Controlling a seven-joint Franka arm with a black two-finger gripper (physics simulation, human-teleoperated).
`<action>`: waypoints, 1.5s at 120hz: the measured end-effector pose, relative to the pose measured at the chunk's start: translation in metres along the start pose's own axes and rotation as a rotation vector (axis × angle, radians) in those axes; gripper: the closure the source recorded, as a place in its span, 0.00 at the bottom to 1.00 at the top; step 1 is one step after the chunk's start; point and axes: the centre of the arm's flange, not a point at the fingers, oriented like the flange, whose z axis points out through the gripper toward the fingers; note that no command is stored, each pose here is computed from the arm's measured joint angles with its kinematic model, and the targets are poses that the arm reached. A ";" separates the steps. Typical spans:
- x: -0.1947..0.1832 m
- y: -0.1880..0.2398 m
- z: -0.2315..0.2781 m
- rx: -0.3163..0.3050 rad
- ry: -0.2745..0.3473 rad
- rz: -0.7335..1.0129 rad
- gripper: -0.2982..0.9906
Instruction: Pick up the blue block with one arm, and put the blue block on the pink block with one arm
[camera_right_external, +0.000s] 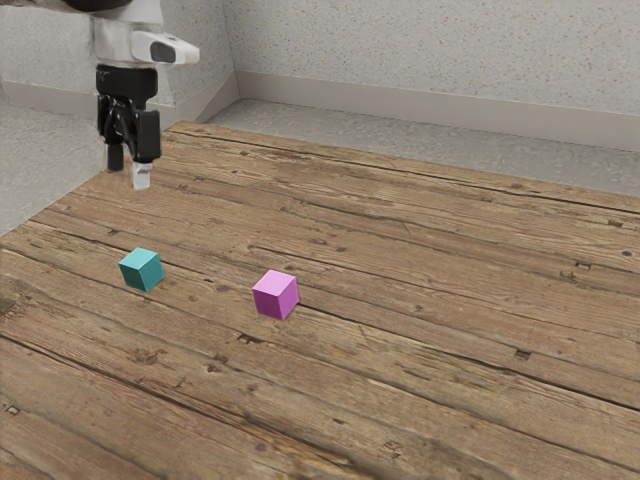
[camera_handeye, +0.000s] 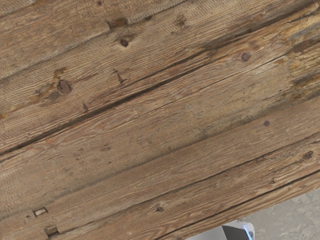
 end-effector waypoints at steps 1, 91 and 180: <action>0.001 -0.001 0.000 0.004 0.009 0.007 0.23; 0.000 -0.162 0.195 0.148 0.152 0.656 0.23; 0.086 -0.290 0.265 0.309 0.254 1.121 0.23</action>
